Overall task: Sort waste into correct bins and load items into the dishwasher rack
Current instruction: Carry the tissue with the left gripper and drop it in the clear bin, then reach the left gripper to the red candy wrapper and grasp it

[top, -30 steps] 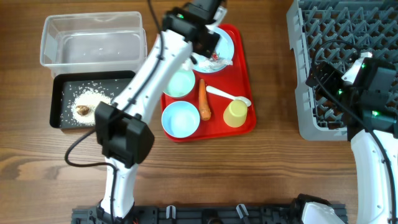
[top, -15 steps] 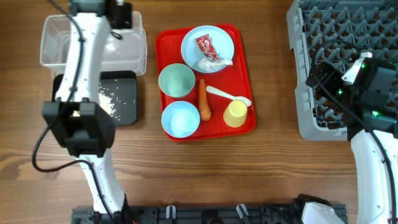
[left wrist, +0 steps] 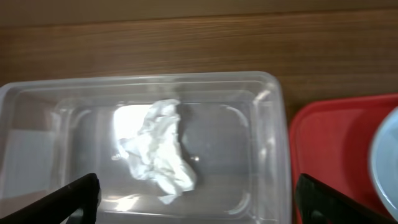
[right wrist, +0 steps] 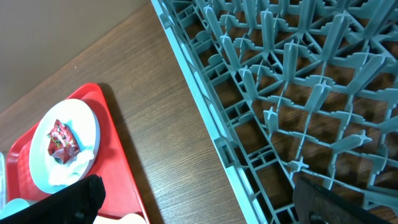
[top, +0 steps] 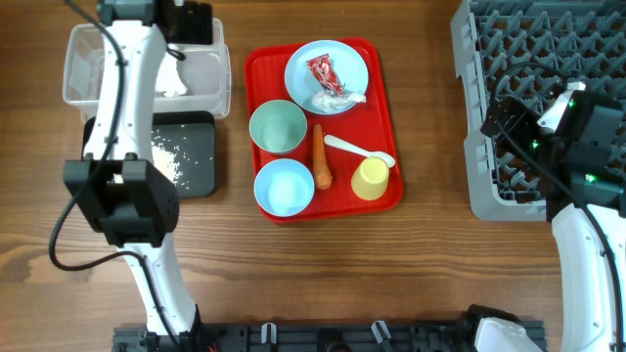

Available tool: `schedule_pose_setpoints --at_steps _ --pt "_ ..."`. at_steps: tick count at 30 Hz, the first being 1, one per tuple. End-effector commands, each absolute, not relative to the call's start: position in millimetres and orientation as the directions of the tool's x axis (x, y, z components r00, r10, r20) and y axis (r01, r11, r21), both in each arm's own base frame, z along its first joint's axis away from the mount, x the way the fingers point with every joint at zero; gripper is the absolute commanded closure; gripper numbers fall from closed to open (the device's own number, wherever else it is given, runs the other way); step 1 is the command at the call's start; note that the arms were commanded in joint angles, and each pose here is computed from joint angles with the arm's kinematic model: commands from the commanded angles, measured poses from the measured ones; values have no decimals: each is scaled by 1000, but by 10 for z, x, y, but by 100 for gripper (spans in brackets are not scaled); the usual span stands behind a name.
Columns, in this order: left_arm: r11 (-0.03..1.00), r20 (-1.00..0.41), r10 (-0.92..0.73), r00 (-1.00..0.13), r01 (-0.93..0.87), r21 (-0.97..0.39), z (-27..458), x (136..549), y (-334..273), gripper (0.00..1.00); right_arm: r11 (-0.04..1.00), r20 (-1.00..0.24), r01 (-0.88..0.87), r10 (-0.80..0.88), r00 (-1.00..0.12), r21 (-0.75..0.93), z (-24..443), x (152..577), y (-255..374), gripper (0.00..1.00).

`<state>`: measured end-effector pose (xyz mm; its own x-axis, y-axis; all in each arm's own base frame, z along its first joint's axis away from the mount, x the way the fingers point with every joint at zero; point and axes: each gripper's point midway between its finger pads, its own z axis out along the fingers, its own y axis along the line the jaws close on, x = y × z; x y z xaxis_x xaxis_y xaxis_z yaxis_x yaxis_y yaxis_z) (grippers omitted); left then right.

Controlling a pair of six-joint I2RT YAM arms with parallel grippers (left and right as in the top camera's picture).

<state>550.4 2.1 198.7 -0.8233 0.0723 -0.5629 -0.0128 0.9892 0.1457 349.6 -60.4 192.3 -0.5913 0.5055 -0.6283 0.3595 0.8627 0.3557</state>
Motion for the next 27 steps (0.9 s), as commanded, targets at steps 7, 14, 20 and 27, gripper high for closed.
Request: schedule_pose_setpoints --at_steps 7,14,20,27 --pt "939 -612 340 -714 294 177 1991 5538 -1485 1 858 -630 350 513 -583 375 1981 3538 -590 0" --pt "905 -498 406 -766 413 102 1133 5467 -1978 0 859 -624 353 512 -590 371 1961 3521 -587 0" --pt "876 -449 443 -776 482 30 758 5331 -2299 0 859 -623 353 512 -591 371 1958 3520 -586 0" --pt "769 -428 602 -674 634 84 665 5212 -2546 0 858 -621 354 513 -593 371 1942 3514 -584 0"
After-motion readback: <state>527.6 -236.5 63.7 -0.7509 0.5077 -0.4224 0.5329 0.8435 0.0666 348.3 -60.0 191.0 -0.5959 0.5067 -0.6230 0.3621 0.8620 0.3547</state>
